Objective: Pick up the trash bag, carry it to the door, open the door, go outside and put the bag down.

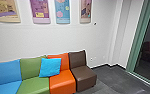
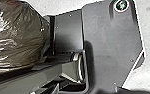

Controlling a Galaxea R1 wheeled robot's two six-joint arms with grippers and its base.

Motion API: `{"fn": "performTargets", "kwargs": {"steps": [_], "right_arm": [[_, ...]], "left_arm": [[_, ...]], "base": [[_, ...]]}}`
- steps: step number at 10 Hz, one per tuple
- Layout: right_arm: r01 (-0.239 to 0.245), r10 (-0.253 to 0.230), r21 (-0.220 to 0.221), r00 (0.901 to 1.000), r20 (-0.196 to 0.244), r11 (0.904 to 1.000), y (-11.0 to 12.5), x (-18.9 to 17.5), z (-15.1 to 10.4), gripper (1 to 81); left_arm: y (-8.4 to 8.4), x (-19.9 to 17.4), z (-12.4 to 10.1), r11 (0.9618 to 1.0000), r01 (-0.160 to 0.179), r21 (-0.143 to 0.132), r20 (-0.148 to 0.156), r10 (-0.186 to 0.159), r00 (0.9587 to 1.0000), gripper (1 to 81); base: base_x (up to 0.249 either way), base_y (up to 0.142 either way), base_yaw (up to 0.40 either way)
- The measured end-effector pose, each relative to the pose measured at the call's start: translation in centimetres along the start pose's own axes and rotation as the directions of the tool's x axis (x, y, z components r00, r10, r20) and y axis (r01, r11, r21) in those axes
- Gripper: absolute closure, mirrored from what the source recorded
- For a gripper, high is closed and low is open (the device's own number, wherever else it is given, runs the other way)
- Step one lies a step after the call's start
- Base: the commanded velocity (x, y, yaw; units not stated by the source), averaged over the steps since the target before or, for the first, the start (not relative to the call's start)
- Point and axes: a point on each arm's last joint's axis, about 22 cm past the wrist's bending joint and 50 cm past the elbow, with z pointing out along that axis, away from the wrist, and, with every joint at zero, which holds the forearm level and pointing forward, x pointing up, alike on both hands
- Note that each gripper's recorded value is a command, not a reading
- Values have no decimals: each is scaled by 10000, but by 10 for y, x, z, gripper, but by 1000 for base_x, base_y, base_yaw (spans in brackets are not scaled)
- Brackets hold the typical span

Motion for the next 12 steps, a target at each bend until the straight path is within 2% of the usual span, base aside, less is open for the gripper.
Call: {"fn": "performTargets", "kwargs": {"steps": [4,8,10,12], "right_arm": [[13,-13,-31,10000,-27,10000,1,-1,0,10],[74,-74,-43,10000,0,10000,2,-5,0,10],[88,-88,-50,10000,4,9999,2,-6,0,10],[72,-74,-187,9999,-75,9998,8,-5,0,10]], "left_arm": [[19,1,4,9997,-80,-218,-19,79,10000,811],[29,4,7,9994,-94,-326,-66,91,9999,811],[28,5,7,9994,-116,-316,-77,113,9999,811],[26,6,6,9989,-362,-290,-92,360,9993,811]], "base": [[0,0,-341],[0,0,-333],[0,0,-307],[0,0,-298]]}}
